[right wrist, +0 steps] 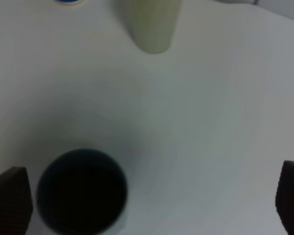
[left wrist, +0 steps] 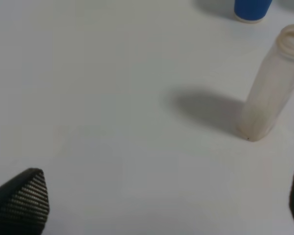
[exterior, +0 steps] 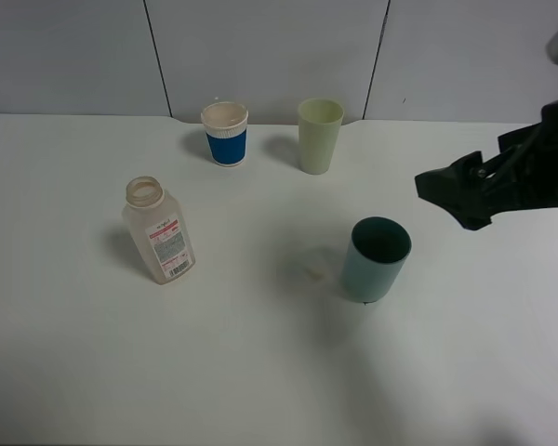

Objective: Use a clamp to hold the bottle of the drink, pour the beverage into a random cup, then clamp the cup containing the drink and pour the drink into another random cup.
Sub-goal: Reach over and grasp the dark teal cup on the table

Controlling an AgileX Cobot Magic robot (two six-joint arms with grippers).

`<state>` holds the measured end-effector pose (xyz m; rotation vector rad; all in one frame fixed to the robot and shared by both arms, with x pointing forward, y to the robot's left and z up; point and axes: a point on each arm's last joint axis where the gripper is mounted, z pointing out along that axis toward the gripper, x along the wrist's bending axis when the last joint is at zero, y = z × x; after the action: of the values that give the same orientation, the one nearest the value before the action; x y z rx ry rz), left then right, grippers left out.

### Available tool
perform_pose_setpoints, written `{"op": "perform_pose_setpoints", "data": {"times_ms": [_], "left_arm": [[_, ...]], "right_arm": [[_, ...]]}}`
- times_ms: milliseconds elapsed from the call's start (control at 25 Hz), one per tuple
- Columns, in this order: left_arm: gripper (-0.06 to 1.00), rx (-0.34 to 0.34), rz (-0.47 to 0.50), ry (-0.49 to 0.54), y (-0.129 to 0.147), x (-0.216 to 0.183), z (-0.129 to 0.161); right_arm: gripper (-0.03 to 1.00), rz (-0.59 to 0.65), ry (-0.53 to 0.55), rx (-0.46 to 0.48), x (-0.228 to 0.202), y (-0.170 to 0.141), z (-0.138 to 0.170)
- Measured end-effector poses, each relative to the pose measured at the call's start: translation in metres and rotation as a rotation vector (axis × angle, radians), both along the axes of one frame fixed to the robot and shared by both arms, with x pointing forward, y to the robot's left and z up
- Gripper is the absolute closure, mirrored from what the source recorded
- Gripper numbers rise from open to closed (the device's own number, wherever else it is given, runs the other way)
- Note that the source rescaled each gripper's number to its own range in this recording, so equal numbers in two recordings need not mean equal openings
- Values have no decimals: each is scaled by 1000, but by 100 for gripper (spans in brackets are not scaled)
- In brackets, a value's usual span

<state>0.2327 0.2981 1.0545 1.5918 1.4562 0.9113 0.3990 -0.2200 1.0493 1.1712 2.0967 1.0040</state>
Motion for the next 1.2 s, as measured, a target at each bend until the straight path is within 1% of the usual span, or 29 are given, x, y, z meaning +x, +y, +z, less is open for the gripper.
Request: {"op": "perform_pose_setpoints", "data": {"times_ms": [120, 240, 600, 760, 920, 1080, 1200], "left_arm": [[-6, 0, 0, 0, 0, 0, 0], [-6, 0, 0, 0, 0, 0, 0], [-6, 0, 0, 0, 0, 0, 0], [-6, 0, 0, 0, 0, 0, 0], [-6, 0, 0, 0, 0, 0, 0], [-6, 0, 0, 0, 0, 0, 0], [-6, 0, 0, 0, 0, 0, 0]], "right_arm": [[-3, 46, 34, -12, 0, 11, -7], [-3, 61, 44, -16, 0, 14, -8], [-3, 52, 93, -58, -3, 11, -13], [-3, 22, 146, -57, -5, 9, -16], [-3, 6, 159, -42, -5, 10, -17], [-3, 11, 203, -56, -1, 15, -25], [-3, 51, 242, -83, 1, 27, -35]]}}
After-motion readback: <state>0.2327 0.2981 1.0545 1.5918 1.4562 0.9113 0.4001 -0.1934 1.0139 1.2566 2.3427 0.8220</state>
